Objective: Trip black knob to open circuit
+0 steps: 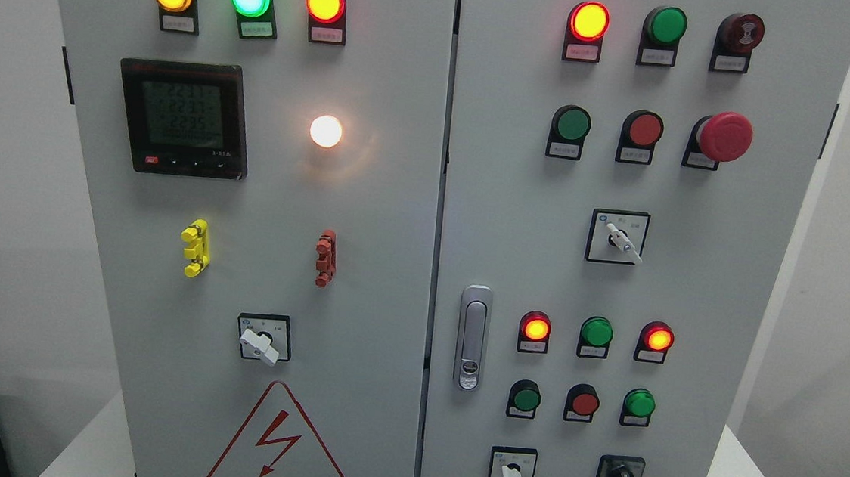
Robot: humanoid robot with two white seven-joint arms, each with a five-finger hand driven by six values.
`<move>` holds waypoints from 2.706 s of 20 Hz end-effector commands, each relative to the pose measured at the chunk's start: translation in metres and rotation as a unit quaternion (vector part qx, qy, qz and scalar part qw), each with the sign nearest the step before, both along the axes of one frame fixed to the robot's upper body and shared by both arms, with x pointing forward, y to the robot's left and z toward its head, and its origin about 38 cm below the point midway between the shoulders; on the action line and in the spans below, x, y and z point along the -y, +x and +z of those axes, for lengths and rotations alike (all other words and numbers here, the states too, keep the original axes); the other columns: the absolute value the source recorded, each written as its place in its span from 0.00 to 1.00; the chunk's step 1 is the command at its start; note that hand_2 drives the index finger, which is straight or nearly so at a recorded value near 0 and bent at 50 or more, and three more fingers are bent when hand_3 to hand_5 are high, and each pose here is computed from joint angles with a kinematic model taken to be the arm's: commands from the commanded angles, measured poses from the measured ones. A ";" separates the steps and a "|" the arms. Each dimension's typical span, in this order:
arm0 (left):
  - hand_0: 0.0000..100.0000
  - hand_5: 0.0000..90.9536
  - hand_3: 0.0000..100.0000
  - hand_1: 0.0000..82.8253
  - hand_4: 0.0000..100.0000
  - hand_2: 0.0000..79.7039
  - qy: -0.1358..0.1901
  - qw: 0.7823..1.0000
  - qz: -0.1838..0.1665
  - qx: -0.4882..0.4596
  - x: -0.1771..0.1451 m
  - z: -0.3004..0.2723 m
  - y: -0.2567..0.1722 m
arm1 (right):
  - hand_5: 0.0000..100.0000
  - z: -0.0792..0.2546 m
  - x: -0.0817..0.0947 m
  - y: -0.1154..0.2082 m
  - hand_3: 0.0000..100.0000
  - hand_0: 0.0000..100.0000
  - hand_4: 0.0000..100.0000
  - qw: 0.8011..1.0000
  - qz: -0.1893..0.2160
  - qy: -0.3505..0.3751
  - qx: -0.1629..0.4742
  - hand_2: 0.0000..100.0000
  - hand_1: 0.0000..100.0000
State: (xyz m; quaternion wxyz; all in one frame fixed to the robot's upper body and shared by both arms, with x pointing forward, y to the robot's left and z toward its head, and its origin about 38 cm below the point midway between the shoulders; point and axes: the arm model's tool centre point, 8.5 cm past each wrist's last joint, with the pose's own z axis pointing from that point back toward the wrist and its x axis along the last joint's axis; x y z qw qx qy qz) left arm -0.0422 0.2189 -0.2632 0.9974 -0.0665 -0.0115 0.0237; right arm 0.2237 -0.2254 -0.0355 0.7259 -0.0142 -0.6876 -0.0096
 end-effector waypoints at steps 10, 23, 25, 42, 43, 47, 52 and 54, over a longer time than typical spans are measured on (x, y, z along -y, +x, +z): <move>0.12 0.00 0.00 0.47 0.00 0.00 0.000 1.000 -0.011 -0.001 0.000 0.000 0.000 | 0.99 0.070 0.015 0.049 1.00 0.00 0.91 0.995 -0.018 0.024 0.095 0.00 0.00; 0.12 0.00 0.00 0.47 0.00 0.00 0.000 1.000 -0.012 0.000 0.000 0.000 0.000 | 1.00 0.117 0.014 0.076 1.00 0.00 0.93 0.990 -0.012 0.026 0.141 0.00 0.00; 0.12 0.00 0.00 0.47 0.00 0.00 0.000 1.000 -0.012 0.000 0.000 0.000 0.000 | 1.00 0.122 0.014 0.077 1.00 0.00 0.93 0.989 -0.012 0.026 0.146 0.00 0.00; 0.12 0.00 0.00 0.47 0.00 0.00 0.000 1.000 -0.011 -0.001 0.000 0.000 0.000 | 1.00 0.153 0.017 0.107 1.00 0.00 0.95 0.985 0.000 0.029 0.168 0.00 0.00; 0.12 0.00 0.00 0.47 0.00 0.00 0.000 1.000 -0.011 -0.001 0.000 0.000 0.000 | 1.00 0.154 0.017 0.109 1.00 0.00 0.95 0.986 0.000 0.030 0.166 0.00 0.00; 0.12 0.00 0.00 0.47 0.00 0.00 0.000 1.000 -0.012 0.000 0.000 0.000 0.000 | 1.00 0.157 0.016 0.112 1.00 0.00 0.95 0.985 0.002 0.031 0.169 0.00 0.00; 0.12 0.00 0.00 0.47 0.00 0.00 0.000 1.000 -0.012 0.000 0.000 0.000 0.000 | 1.00 0.158 0.017 0.114 1.00 0.00 0.95 0.985 0.003 0.029 0.171 0.00 0.00; 0.12 0.00 0.00 0.47 0.00 0.00 0.000 1.000 -0.011 -0.001 0.000 0.000 0.000 | 1.00 0.155 0.018 0.115 1.00 0.00 0.96 0.985 0.002 0.030 0.167 0.00 0.00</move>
